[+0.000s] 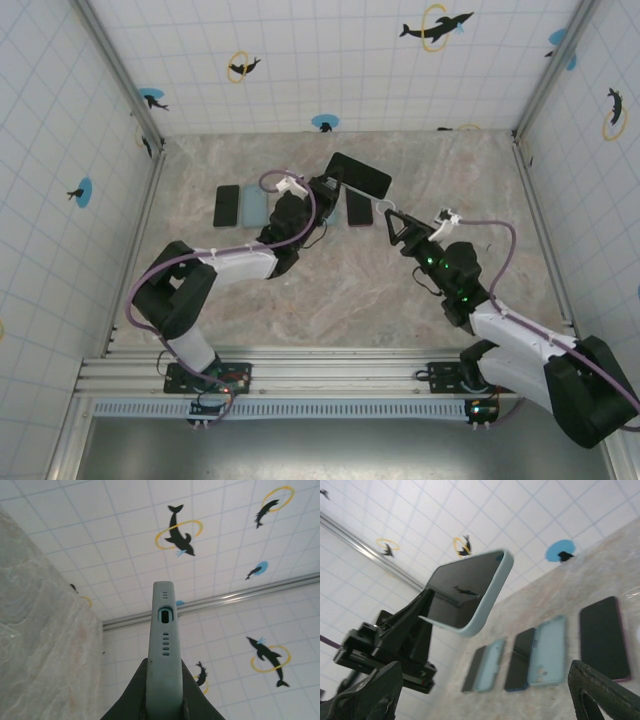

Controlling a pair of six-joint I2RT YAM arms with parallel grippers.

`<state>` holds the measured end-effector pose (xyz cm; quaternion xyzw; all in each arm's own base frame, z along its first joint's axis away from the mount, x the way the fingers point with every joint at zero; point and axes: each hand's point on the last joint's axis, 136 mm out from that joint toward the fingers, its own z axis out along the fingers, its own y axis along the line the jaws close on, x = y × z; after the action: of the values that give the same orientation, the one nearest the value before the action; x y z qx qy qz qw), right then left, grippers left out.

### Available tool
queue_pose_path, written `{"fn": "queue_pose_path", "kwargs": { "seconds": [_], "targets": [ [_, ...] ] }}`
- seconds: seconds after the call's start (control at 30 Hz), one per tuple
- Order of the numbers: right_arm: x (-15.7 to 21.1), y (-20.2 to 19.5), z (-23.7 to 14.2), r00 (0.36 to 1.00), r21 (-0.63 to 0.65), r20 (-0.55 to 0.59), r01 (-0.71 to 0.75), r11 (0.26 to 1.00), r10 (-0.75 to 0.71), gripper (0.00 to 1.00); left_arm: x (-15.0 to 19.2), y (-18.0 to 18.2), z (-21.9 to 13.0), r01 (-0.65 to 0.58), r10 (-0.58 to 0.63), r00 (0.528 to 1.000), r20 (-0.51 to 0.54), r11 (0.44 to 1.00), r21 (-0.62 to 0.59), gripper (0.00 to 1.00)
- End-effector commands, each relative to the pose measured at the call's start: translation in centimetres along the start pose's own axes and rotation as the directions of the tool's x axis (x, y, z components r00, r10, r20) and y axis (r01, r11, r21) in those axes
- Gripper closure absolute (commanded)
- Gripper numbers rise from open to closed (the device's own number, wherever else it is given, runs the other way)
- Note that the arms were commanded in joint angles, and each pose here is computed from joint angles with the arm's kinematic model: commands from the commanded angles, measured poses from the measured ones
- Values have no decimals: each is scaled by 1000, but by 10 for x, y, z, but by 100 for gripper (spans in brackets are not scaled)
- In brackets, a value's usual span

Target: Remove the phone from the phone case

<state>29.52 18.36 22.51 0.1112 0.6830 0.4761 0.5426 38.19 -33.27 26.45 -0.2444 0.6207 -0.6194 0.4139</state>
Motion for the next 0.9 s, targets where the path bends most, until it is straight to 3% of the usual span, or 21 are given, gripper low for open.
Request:
{"fn": "queue_pose_path", "kwargs": {
  "seconds": [0.0,0.53,0.87],
  "targets": [
    [-30,29,-4,982,-137,152,-91,986,112,14,-13,-52,-9,56,-75,992,105,983,173,100],
    [-49,72,20,937,-313,210,-207,927,280,35,18,-67,-15,196,-219,973,73,951,240,100],
    [-55,76,41,909,-322,206,-286,903,362,55,24,-71,-18,210,-233,970,61,943,257,100]
  ]
}}
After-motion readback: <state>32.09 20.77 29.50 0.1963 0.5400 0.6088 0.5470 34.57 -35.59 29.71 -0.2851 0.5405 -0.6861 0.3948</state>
